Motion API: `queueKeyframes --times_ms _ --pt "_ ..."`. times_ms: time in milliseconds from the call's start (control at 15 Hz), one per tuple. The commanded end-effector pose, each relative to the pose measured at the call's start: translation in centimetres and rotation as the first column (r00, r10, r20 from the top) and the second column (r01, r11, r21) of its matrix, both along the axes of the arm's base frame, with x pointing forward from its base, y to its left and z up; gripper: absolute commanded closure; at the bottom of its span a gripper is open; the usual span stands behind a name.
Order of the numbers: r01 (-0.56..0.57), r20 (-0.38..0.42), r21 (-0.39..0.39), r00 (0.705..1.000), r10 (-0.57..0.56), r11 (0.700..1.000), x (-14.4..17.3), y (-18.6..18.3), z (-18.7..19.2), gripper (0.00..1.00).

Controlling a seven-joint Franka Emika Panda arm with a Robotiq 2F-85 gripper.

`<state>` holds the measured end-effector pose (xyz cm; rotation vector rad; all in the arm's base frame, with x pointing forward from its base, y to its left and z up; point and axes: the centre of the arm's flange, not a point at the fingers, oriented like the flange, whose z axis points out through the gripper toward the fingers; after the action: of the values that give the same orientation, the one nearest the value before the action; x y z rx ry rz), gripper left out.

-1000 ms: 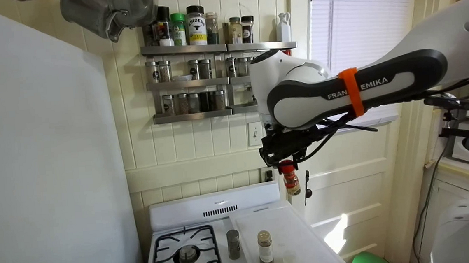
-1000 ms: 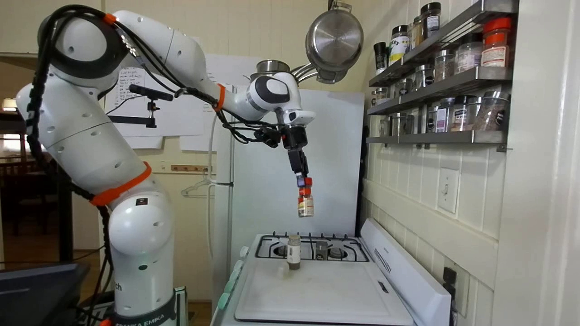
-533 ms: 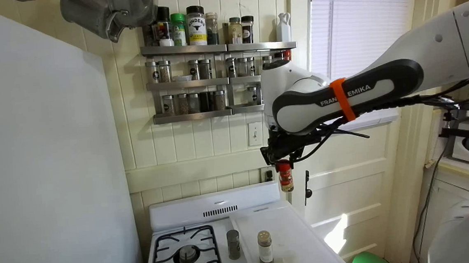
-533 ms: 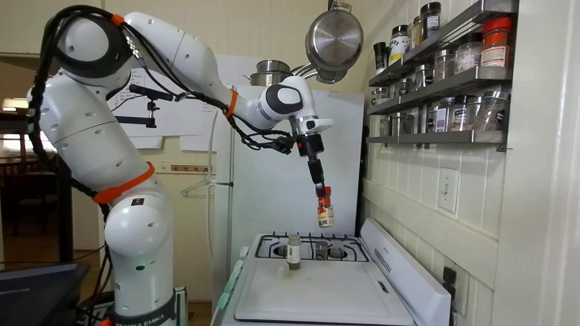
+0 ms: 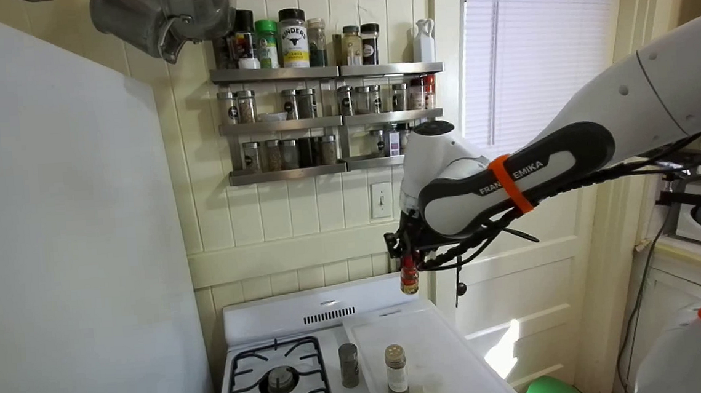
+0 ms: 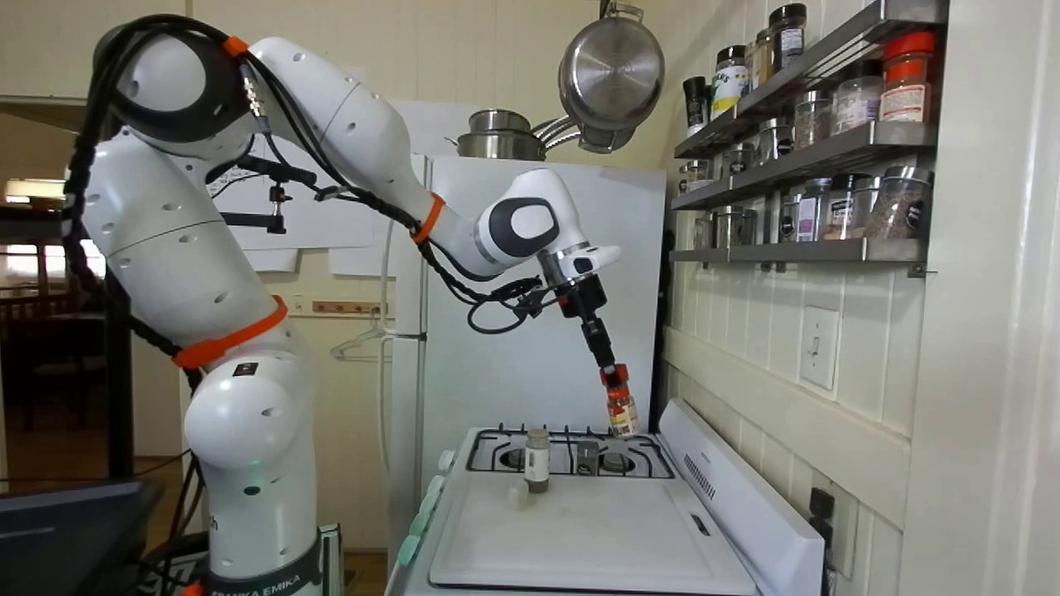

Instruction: Put the orange bottle on the shelf

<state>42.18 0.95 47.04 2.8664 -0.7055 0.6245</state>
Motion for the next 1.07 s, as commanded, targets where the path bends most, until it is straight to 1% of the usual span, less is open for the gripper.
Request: queueKeyframes --times_ms 0,67,267,333,400,467,600,667,800,867,1000 --pt "-0.005 0.011 0.023 1.000 0.005 1.000 0.1 -0.5 -0.5 0.75" --pt "-0.006 0.007 0.027 1.000 0.006 1.000 0.2 -0.9 -0.9 0.50" --pt "-0.008 0.011 0.020 1.000 0.008 1.000 0.3 -0.7 -0.7 0.50" --pt "-0.012 0.012 0.018 1.000 0.012 1.000 0.3 -0.5 -0.7 0.75" --pt "0.003 -0.010 0.036 1.000 -0.003 0.999 0.6 -1.2 -1.1 0.75" --pt "0.027 -0.035 0.074 0.999 -0.024 0.997 1.1 -2.6 -2.0 0.75" --pt "0.062 -0.041 0.128 0.997 -0.058 0.990 1.3 -4.4 -3.0 0.75" --pt "0.073 -0.062 0.162 0.996 -0.063 0.984 1.5 -5.3 -3.5 0.75" --pt "0.108 -0.091 0.185 0.992 -0.092 0.977 1.9 -7.1 -4.7 0.75" --pt "0.109 -0.104 0.202 0.991 -0.090 0.973 2.2 -7.8 -5.2 0.75" --pt "0.108 -0.119 0.212 0.989 -0.084 0.971 2.9 -8.5 -6.5 0.75"
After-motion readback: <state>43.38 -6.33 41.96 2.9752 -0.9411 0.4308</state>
